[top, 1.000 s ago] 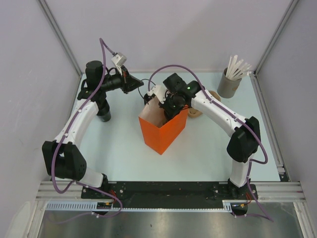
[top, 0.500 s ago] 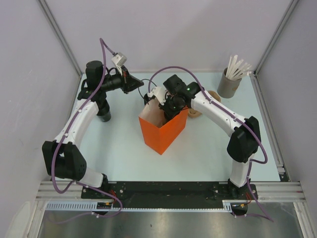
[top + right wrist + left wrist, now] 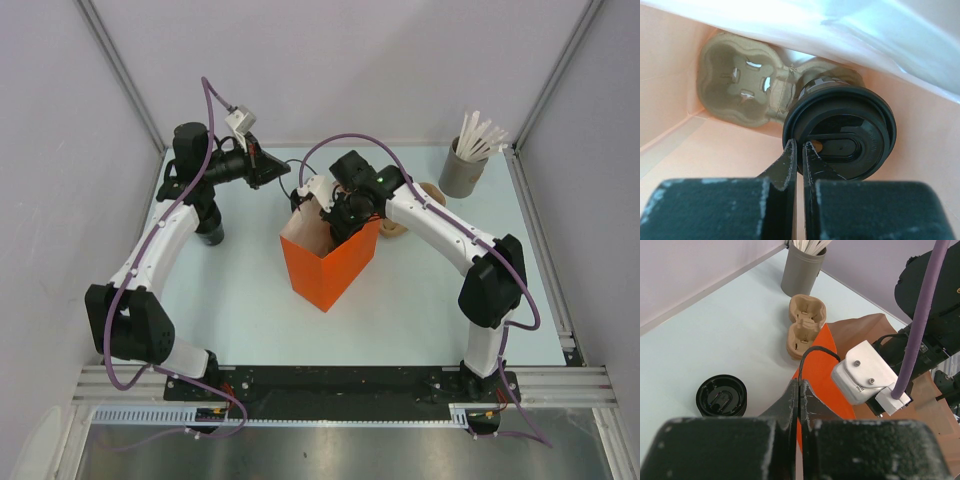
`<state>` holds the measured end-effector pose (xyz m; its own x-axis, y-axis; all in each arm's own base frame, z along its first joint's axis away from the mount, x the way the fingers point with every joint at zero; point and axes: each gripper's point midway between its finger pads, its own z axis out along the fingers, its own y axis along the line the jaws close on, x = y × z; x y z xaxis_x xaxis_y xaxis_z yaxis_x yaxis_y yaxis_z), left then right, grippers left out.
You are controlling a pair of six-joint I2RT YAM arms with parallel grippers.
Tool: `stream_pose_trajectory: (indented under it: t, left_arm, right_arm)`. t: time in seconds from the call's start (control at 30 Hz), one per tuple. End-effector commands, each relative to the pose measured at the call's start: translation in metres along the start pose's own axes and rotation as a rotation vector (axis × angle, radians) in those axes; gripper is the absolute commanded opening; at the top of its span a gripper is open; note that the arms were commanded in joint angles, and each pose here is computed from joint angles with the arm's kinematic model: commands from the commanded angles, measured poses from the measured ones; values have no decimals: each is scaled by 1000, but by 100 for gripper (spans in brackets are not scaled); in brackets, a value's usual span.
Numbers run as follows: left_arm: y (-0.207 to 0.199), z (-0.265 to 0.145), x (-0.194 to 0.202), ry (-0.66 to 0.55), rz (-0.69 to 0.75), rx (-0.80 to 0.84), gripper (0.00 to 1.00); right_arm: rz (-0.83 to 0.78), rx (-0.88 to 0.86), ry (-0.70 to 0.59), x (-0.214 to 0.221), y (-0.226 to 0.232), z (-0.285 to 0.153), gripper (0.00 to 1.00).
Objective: Pack the takeout coffee
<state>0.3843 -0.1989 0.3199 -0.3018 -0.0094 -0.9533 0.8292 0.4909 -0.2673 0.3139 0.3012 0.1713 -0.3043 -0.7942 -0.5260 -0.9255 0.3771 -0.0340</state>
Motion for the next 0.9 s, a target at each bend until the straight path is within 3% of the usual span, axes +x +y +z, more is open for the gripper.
stream_pose_trajectory:
  t: [0.0,0.87]
  left_arm:
    - [-4,1,-16,-28,49,4,0]
    - [-5,1,-15,-28,49,10,0]
  right_arm:
    - [-12,-4,-28,-6,1,-3,0]
    - [-4,-17,-27,-4,0,5,0]
